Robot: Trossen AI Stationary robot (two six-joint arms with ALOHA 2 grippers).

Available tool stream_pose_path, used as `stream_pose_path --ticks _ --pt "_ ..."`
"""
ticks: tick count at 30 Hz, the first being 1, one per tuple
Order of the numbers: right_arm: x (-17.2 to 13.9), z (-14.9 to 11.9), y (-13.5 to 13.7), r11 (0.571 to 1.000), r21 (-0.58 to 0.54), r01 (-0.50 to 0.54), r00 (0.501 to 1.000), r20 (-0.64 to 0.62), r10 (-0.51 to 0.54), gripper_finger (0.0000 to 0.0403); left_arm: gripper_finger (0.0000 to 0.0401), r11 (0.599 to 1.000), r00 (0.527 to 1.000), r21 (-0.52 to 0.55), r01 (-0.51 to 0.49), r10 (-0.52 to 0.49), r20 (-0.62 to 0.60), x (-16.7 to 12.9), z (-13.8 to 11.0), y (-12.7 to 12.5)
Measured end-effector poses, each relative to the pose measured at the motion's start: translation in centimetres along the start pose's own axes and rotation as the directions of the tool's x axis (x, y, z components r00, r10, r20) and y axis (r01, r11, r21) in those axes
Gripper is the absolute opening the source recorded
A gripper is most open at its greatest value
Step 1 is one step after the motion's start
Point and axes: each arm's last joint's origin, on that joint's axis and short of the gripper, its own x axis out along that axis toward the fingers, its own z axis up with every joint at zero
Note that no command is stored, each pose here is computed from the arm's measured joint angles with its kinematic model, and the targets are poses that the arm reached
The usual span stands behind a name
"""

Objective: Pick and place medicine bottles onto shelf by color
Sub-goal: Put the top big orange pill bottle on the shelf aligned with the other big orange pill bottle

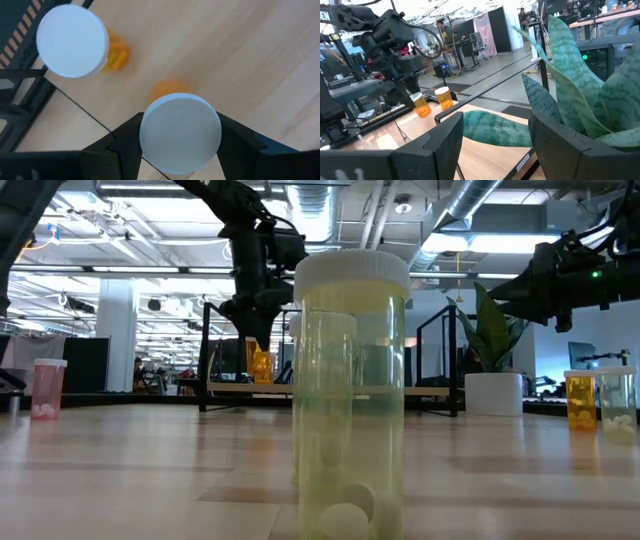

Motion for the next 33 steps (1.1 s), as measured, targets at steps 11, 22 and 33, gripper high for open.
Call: stream_pose_path --ticks 11,22,33 --pt "0.0 0.0 0.0 1.0 0.0 0.0 1.0 0.0 0.0 0.0249 0.0192 0.999 1.0 0.045 -0.02 0.02 0.002 -0.3 0.2 -0.5" --pt "0.0 0.0 0.0 1.0 0.0 0.0 1.0 0.0 0.0 0.0249 0.0192 0.947 0.999 0.32 -0.041 0.04 0.008 -1.7 0.6 -0.5" --pt "0.0 0.0 0.0 1.0 0.0 0.0 1.0 0.0 0.0 0.0249 0.0192 0.839 0.999 0.543 -0.028 0.046 -0.018 -0.6 0.9 -0.2"
